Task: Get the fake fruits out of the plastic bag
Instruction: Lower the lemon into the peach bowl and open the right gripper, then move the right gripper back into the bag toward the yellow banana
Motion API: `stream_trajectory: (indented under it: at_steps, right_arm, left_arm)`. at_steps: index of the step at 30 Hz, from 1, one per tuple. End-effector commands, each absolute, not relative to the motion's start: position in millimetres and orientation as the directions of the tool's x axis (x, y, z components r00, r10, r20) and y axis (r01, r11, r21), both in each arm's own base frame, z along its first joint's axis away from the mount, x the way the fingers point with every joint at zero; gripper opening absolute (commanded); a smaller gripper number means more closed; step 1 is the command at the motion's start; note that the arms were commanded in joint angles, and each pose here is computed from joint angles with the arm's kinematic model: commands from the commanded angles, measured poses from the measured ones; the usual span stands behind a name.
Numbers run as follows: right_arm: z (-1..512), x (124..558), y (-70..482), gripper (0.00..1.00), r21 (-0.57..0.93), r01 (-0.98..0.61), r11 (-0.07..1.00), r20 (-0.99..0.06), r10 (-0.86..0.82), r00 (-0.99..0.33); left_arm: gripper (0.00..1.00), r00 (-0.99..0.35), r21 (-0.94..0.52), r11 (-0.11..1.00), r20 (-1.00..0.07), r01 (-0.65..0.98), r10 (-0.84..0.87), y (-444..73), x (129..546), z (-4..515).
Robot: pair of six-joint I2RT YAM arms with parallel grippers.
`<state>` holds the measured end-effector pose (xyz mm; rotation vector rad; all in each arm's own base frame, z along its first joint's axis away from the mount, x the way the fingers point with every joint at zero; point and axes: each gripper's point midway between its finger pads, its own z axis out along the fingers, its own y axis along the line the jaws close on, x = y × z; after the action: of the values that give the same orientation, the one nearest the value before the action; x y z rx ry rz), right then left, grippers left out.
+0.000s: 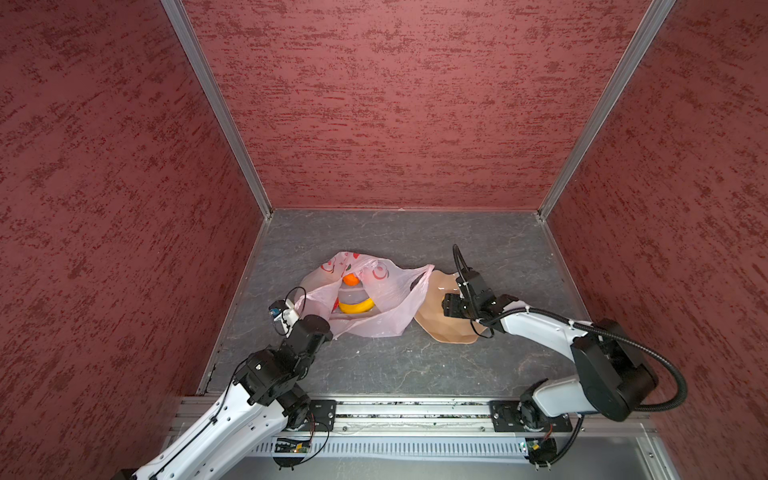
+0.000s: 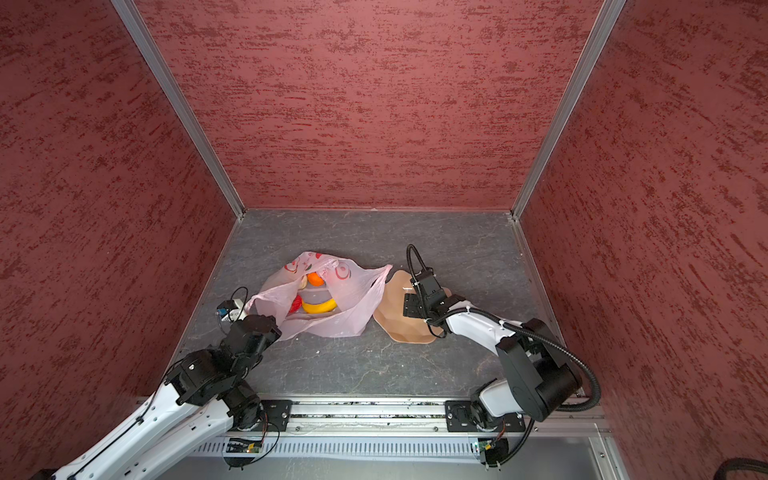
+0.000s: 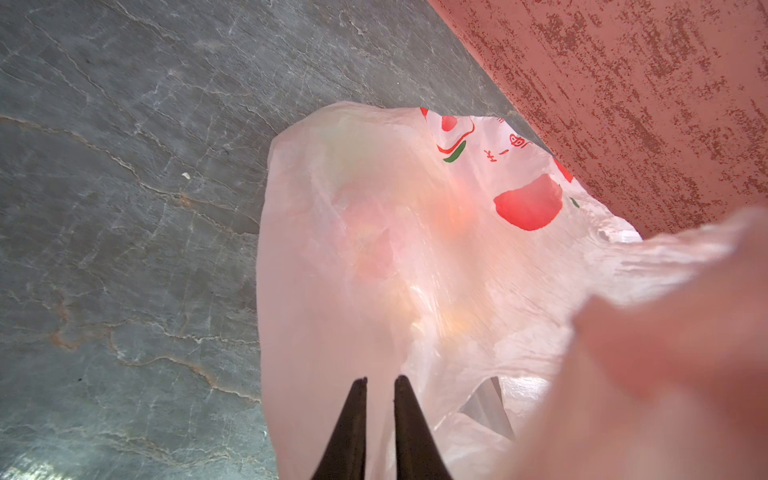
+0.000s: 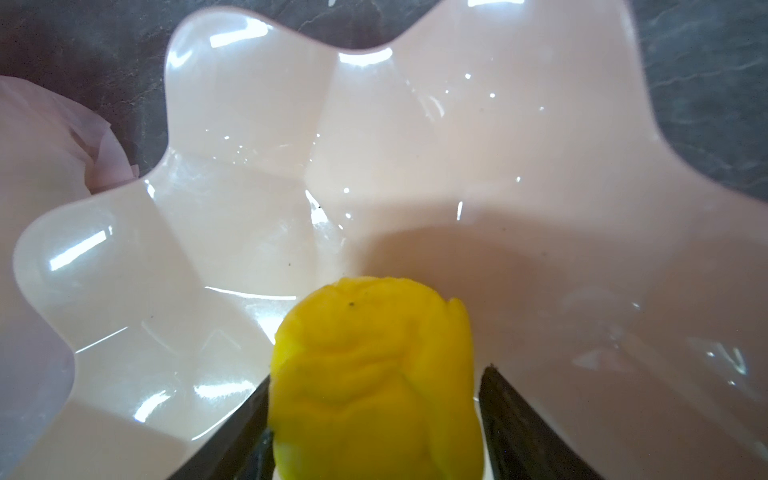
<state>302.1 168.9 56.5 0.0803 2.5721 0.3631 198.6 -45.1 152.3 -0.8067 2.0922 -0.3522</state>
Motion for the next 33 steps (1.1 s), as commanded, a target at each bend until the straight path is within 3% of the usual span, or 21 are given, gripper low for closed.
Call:
stream_trajectory:
  at_steps: [1,10,16,22,26,33]
  right_arm:
    - [93.8,315.1,165.1,0.76,0.24,-0.033,0.97,-0.587,0.118,-0.801]
    - [160.4,315.2,162.2,0.78,0.236,-0.11,0.965,-0.689,0.086,-0.72]
    - [202.2,312.9,190.2,0.7,0.291,-0.249,0.924,-0.744,0.055,-0.665]
    - [261.4,300.6,251.8,0.69,0.226,-0.437,0.871,-0.852,-0.04,-0.521]
    - [293.7,288.7,305.3,0.67,0.255,-0.573,0.779,-0.893,-0.037,-0.448]
    - [268.0,278.1,402.3,0.65,0.309,-0.708,0.635,-0.869,-0.114,-0.481]
  left_arm:
    - [0.17,-0.425,-0.525,0.747,-0.615,-0.408,-0.665,-46.9,201.7,155.6]
    - [0.17,-0.424,-0.533,0.743,-0.611,-0.405,-0.669,-47.1,200.9,154.4]
    - [0.17,-0.424,-0.522,0.739,-0.607,-0.425,-0.672,-42.5,196.8,148.5]
    - [0.16,-0.381,-0.507,0.735,-0.635,-0.45,-0.672,-27.3,191.3,153.5]
    - [0.16,-0.36,-0.492,0.734,-0.652,-0.468,-0.667,-17.4,186.5,156.8]
    - [0.16,-0.347,-0.495,0.719,-0.646,-0.487,-0.68,-9.4,178.9,151.6]
